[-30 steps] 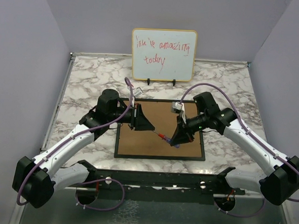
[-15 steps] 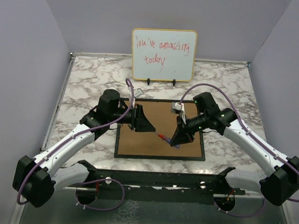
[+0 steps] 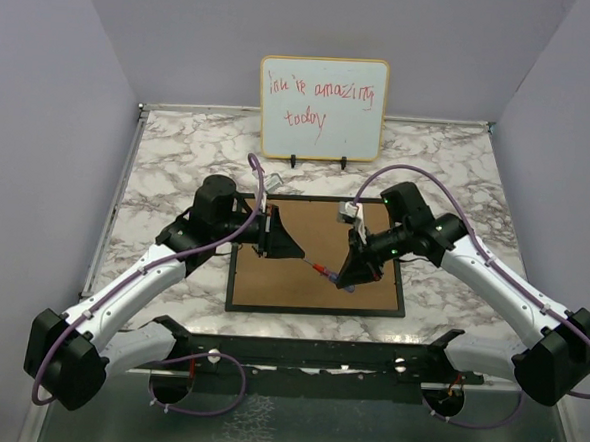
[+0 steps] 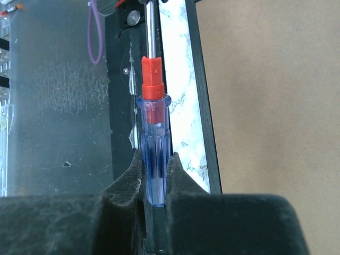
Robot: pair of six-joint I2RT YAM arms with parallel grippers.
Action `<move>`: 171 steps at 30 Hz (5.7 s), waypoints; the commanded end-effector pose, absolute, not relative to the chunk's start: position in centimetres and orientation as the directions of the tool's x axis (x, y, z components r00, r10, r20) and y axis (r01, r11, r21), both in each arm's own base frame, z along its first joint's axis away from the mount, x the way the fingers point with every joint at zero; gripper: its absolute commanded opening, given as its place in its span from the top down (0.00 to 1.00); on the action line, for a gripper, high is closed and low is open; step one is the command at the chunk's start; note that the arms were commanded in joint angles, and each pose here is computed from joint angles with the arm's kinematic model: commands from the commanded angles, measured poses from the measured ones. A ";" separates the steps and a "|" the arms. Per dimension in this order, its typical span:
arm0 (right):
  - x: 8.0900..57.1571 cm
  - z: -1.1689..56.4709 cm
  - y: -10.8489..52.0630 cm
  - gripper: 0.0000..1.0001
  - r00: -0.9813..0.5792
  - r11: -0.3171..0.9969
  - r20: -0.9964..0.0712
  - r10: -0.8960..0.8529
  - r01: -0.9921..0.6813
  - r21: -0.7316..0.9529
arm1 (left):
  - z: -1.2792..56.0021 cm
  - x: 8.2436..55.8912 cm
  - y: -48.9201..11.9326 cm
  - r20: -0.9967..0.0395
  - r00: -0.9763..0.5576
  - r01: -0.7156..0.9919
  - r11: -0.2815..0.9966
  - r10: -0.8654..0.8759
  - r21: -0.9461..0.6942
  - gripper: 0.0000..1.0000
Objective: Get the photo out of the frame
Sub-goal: Pick up the screwdriver from the center of the board.
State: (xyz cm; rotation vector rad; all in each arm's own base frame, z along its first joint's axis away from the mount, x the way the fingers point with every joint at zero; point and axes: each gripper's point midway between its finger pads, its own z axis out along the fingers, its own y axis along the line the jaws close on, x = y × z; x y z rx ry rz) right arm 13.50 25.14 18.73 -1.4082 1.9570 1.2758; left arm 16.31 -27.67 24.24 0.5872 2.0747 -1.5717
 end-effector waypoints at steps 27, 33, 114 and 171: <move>26.3 23.9 21.4 0.24 -0.556 0.747 -0.830 -0.056 -0.574 0.335 | 26.0 20.0 -26.8 -0.631 -0.710 0.546 0.321 -0.312 -0.774 1.00; 27.0 25.8 18.0 0.01 -0.603 0.585 -0.737 0.305 -0.492 0.645 | 26.9 20.1 -26.5 -0.605 -0.703 0.528 0.295 -0.373 -0.796 1.00; 20.3 33.6 26.2 0.59 -0.710 -0.129 -0.645 0.281 -0.694 0.708 | 34.8 21.0 -27.4 -0.499 -0.672 0.568 0.052 -0.548 -0.822 1.00; 19.7 32.4 26.0 0.95 -0.706 -0.027 -0.668 0.237 -0.692 0.721 | 33.3 21.8 -27.4 -0.465 -0.684 0.517 0.076 -0.561 -0.852 1.00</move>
